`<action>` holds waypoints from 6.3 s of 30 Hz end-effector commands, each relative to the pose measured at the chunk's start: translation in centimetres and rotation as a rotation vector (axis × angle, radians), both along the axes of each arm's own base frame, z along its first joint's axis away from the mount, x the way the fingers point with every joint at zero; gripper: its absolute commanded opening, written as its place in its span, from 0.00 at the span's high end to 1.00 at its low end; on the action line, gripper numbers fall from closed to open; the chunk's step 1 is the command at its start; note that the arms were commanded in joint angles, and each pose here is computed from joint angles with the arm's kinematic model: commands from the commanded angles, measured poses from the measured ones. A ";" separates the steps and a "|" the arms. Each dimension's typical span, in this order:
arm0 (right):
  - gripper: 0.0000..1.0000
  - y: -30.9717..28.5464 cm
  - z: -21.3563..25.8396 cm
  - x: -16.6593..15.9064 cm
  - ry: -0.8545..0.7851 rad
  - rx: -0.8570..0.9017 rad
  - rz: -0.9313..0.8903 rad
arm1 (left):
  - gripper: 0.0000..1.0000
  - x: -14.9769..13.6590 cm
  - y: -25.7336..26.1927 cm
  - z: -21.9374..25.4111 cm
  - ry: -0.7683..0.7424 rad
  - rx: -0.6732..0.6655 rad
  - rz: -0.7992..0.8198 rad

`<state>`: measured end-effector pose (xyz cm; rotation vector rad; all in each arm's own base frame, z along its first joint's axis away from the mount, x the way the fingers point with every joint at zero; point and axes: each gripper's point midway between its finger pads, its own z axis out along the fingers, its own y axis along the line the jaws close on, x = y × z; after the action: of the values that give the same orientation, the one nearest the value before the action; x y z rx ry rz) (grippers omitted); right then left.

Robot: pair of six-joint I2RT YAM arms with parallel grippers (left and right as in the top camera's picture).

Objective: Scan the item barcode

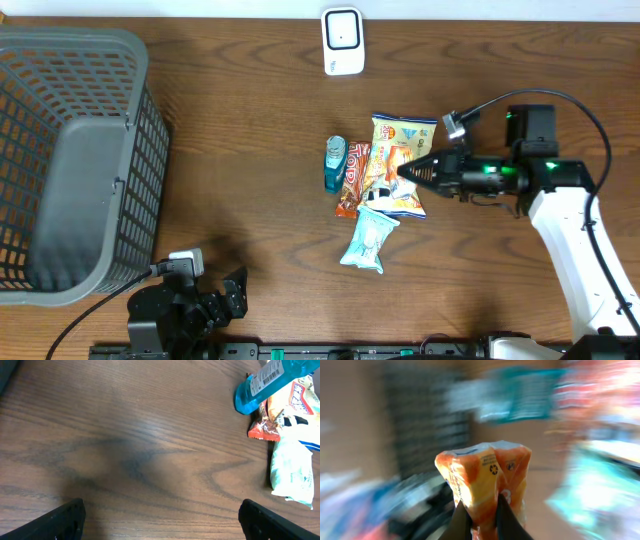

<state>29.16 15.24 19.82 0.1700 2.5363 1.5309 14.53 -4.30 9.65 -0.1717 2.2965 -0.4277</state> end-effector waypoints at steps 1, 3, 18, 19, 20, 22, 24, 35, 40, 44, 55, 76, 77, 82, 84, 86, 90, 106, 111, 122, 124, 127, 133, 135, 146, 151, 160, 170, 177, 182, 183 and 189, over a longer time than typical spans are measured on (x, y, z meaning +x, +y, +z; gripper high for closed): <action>0.91 -7.9 -8.2 1.8 0.129 -0.673 -0.374 | 0.02 -0.2 -0.2 -0.2 0.015 -0.015 -0.003; 0.89 -8.4 -9.1 1.7 0.126 -0.772 -0.407 | 0.02 -0.2 -0.2 -0.2 0.015 -0.015 -0.003; 0.19 -7.3 -14.2 2.1 0.157 -0.952 -0.340 | 0.02 -0.2 -0.2 -0.2 0.015 -0.015 -0.002; 0.14 -7.2 -14.0 2.2 0.156 -0.943 -0.339 | 0.02 -0.2 -0.2 -0.2 0.015 -0.015 -0.003; 0.09 -7.0 -13.7 2.3 0.153 -0.931 -0.335 | 0.02 -0.2 -0.2 -0.2 0.015 -0.015 -0.003; 0.03 -6.7 -12.7 2.4 0.139 -0.916 -0.325 | 0.02 -0.2 -0.2 -0.2 0.015 -0.015 -0.002; 0.01 -6.7 -11.5 2.6 0.114 -0.916 -0.318 | 0.02 -0.2 -0.2 -0.2 0.015 -0.015 -0.002; 0.05 -11.2 -9.0 -0.5 0.189 -1.020 -0.349 | 0.02 -0.2 -0.2 -0.2 0.015 -0.015 -0.003; 0.12 -14.2 -9.2 -1.1 0.277 -1.015 -0.426 | 0.02 -0.2 -0.2 -0.2 0.015 -0.015 -0.003; 0.26 -16.6 -9.3 -1.1 0.333 -0.980 -0.509 | 0.02 -0.3 -0.2 -0.2 0.015 -0.015 -0.003; 0.34 -15.0 -8.9 -0.3 0.197 -0.805 -0.283 | 0.02 -0.3 -0.2 -0.2 0.015 -0.015 -0.003; 0.56 -13.5 -14.2 -0.5 0.286 -1.325 -0.330 | 0.02 -0.3 -0.2 -0.4 0.020 -0.015 -0.003; 0.56 -13.6 -14.9 -0.7 0.309 -1.340 -0.315 | 0.02 -0.3 -0.2 -0.4 0.020 -0.015 -0.003; 0.58 -14.3 -17.7 -1.3 0.394 -1.415 -0.284 | 0.02 -0.3 -0.2 -0.4 0.020 -0.015 -0.003; 0.61 -14.3 -18.7 -1.4 0.414 -1.426 -0.268 | 0.02 -0.3 -0.2 -0.4 0.020 -0.015 -0.003; 0.63 -14.2 -19.4 -1.5 0.425 -1.434 -0.253 | 0.02 -0.3 -0.2 -0.4 0.020 -0.015 -0.003; 0.65 -14.2 -19.8 -1.6 0.425 -1.457 -0.238 | 0.02 -0.3 -0.2 -0.4 0.020 -0.016 -0.003; 0.38 -13.0 -14.4 1.0 0.415 -1.454 -0.267 | 0.02 -0.3 -0.2 -0.4 0.020 -0.015 -0.003; 0.46 -13.2 -15.8 1.0 0.416 -1.468 -0.266 | 0.02 -0.3 -0.2 -0.4 0.020 -0.015 -0.002; 0.63 -13.5 -19.9 -0.3 0.489 -1.514 -0.200 | 0.02 -0.3 -0.2 -0.4 0.020 -0.016 -0.003; 0.73 -13.5 -20.7 -0.5 0.508 -1.523 -0.185 | 0.02 -0.3 -0.2 -0.4 0.020 -0.015 -0.003; 0.94 -13.1 -21.6 -1.0 0.542 -1.498 -0.164 | 0.02 -0.3 -0.2 -0.4 0.020 -0.015 -0.003; 0.99 -7.5 -22.2 -1.5 0.629 -1.155 -0.061 | 0.02 -0.3 -0.2 -0.4 0.020 -0.015 -0.003; 0.99 -4.7 -20.8 -2.0 0.715 -0.966 -0.024 | 0.02 -0.3 -0.2 -0.4 0.020 -0.015 -0.003; 0.99 1.0 -7.6 -3.8 1.403 -0.253 -0.115 | 0.02 -0.3 -0.2 -0.4 0.020 -0.015 -0.003; 0.98 1.3 -6.1 -2.5 1.439 -0.101 -0.137 | 0.02 -0.3 -0.2 -0.4 0.020 -0.015 -0.003; 0.99 3.3 -2.9 0.2 1.439 0.197 -0.123 | 0.02 -0.3 -0.2 -0.4 0.020 -0.016 -0.003; 0.99 3.1 -2.2 1.0 1.789 0.233 -0.301 | 0.02 -0.3 -0.2 -0.4 0.020 -0.015 -0.003; 0.99 2.2 -1.4 3.6 2.179 0.356 -0.484 | 0.02 -0.3 -0.2 -0.4 0.020 -0.016 -0.003; 0.98 0.7 -3.5 4.4 2.437 0.281 -0.738 | 0.02 -0.3 -0.2 -0.4 0.021 -0.015 -0.003; 0.99 0.1 -4.4 4.1 2.416 0.236 -0.794 | 0.02 -0.3 -0.2 -0.4 0.020 -0.015 -0.003; 0.98 -1.2 -4.9 4.1 2.431 0.243 -0.840 | 0.02 -0.3 -0.2 -0.4 0.020 -0.015 -0.002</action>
<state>33.10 14.71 15.18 4.0033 1.5752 0.9442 14.49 -4.31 9.60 -0.1722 2.2991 -0.4282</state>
